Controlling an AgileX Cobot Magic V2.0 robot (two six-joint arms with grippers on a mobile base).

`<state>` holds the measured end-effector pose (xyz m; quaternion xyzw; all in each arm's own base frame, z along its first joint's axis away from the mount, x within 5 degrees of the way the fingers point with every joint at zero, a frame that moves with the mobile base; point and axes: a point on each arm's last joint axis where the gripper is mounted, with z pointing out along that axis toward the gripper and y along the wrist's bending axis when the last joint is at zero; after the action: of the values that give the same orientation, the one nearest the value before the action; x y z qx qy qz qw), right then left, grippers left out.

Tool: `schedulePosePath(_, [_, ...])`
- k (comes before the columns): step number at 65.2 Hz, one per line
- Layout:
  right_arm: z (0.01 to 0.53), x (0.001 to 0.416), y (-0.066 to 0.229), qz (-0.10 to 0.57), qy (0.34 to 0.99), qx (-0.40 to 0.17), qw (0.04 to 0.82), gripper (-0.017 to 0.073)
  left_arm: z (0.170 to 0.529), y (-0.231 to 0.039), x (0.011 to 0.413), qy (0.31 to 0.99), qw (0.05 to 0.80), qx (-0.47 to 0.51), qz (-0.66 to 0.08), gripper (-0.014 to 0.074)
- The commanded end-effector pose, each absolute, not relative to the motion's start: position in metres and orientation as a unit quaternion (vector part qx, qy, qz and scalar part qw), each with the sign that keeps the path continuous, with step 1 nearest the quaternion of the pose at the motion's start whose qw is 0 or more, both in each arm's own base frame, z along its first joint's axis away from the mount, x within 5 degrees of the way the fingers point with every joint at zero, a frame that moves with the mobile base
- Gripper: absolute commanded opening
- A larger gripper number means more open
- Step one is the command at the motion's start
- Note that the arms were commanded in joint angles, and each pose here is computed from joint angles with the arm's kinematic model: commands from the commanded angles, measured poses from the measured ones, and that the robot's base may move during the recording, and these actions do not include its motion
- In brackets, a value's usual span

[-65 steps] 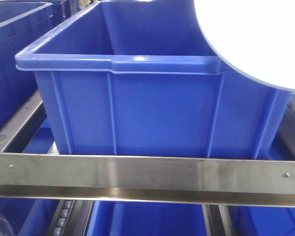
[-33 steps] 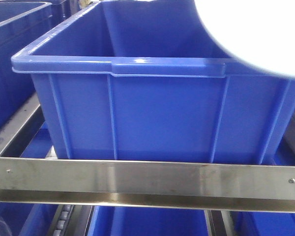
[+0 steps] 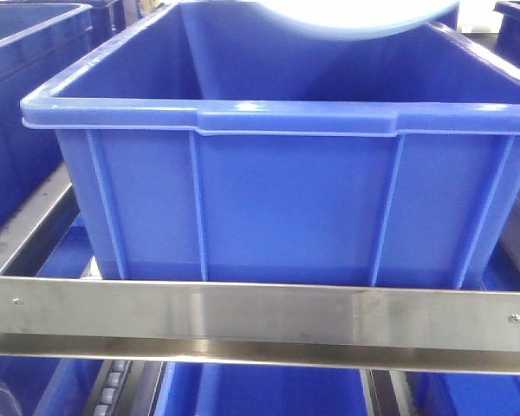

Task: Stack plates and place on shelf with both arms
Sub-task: 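Lower the stacked plates into the blue bin on the shelf, then open the right gripper and withdraw it from the bin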

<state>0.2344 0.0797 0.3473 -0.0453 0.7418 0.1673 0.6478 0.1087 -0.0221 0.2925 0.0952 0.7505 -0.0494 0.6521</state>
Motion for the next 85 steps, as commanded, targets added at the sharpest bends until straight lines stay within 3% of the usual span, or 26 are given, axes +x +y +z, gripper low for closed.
schedulePosePath(1, [0.367,0.254,0.085,0.174,0.697,-0.034,0.695,0.0059,0.310,-0.022,0.110,0.715,0.692,0.082,-0.056,0.0082])
schedulePosePath(14, [0.355,0.291,0.096,0.167,0.696,-0.030,0.698,0.0073,0.310,-0.022,0.110,0.715,0.692,0.082,-0.056,0.0082])
schedulePosePath(20, [0.352,0.302,0.100,0.166,0.698,-0.029,0.696,0.0167,0.310,-0.022,0.110,0.715,0.692,0.082,-0.056,0.0082])
schedulePosePath(28, [0.350,0.305,0.101,0.166,0.701,-0.030,0.693,0.0357,0.310,-0.022,0.110,0.715,0.692,0.082,-0.056,0.0082])
schedulePosePath(35, [0.351,0.305,0.101,0.166,0.701,-0.030,0.693,0.0428,0.310,-0.022,0.110,0.715,0.692,0.082,-0.056,0.0082])
schedulePosePath(49, [0.346,0.298,0.100,0.162,0.735,-0.039,0.657,0.0410,0.310,-0.022,0.110,0.715,0.692,0.082,-0.056,0.0082])
schedulePosePath(67, [0.339,0.255,0.059,0.127,0.725,-0.010,0.677,0.0110,0.310,-0.022,0.110,0.715,0.692,0.082,-0.056,0.0082])
schedulePosePath(74, [0.334,0.226,0.043,0.109,0.718,-0.006,0.688,0.0048,0.310,-0.022,0.110,0.715,0.692,0.082,-0.056,0.0082])
schedulePosePath(85, [0.332,0.175,0.024,0.096,0.692,0.011,0.715,0.0047,0.310,-0.022,0.110,0.715,0.692,0.082,-0.056,0.0082])
